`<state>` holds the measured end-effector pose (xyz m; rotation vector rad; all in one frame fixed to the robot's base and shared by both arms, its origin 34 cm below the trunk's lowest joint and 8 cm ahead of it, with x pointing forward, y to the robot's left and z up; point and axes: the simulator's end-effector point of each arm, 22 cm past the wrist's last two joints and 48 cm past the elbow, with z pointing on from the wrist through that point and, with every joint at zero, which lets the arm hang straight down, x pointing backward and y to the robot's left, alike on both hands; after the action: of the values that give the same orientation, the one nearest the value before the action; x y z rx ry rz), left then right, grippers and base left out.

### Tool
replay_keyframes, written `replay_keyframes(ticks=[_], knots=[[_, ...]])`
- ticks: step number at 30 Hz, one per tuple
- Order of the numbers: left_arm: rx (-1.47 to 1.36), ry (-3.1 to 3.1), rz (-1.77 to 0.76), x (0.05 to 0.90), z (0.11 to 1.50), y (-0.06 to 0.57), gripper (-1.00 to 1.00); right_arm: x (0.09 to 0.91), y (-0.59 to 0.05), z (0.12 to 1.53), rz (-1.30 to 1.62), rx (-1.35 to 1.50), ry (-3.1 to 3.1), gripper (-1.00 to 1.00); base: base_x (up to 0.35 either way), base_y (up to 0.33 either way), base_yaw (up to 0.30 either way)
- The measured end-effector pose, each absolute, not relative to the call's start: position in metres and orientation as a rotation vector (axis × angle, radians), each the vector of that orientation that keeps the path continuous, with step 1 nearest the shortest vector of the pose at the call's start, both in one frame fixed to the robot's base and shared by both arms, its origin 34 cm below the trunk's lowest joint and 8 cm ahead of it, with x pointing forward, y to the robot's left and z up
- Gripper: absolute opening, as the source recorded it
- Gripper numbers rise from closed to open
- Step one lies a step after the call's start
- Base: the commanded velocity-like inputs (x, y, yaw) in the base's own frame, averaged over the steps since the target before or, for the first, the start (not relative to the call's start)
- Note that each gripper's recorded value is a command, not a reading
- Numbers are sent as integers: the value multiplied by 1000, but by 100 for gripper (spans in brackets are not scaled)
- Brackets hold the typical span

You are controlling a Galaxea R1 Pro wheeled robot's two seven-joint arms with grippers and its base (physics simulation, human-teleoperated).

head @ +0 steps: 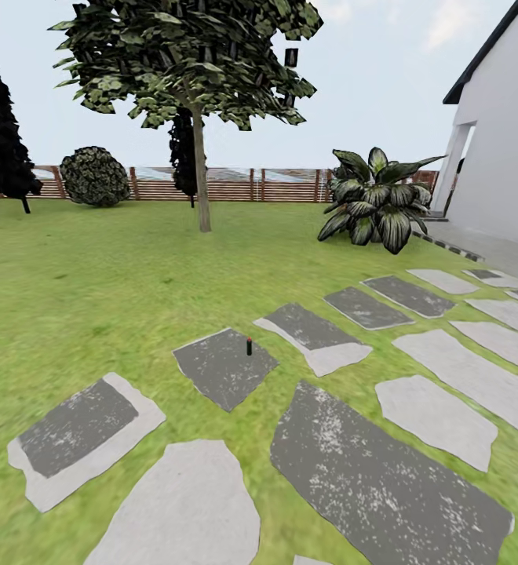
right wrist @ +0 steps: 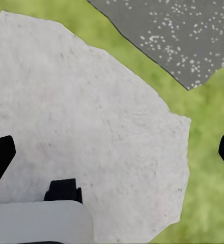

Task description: In the garden, pick up the pesticide atomizer on the floor and spray pesticide onto both trees until each tree trunk is fully covered.

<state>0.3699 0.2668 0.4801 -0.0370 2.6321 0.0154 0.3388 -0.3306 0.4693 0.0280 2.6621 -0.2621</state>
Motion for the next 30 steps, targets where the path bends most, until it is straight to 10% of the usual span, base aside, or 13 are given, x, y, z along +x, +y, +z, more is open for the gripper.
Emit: replay_keyframes(ticks=[24,30], knots=[[-33,2616,12,375,483,265,100,338,-331,469,-263,27,2663,100,311,-46,0],[-25,2258,-13,504,572,254,100,339,-330,469,-262,27,2662,100,185,-54,0]])
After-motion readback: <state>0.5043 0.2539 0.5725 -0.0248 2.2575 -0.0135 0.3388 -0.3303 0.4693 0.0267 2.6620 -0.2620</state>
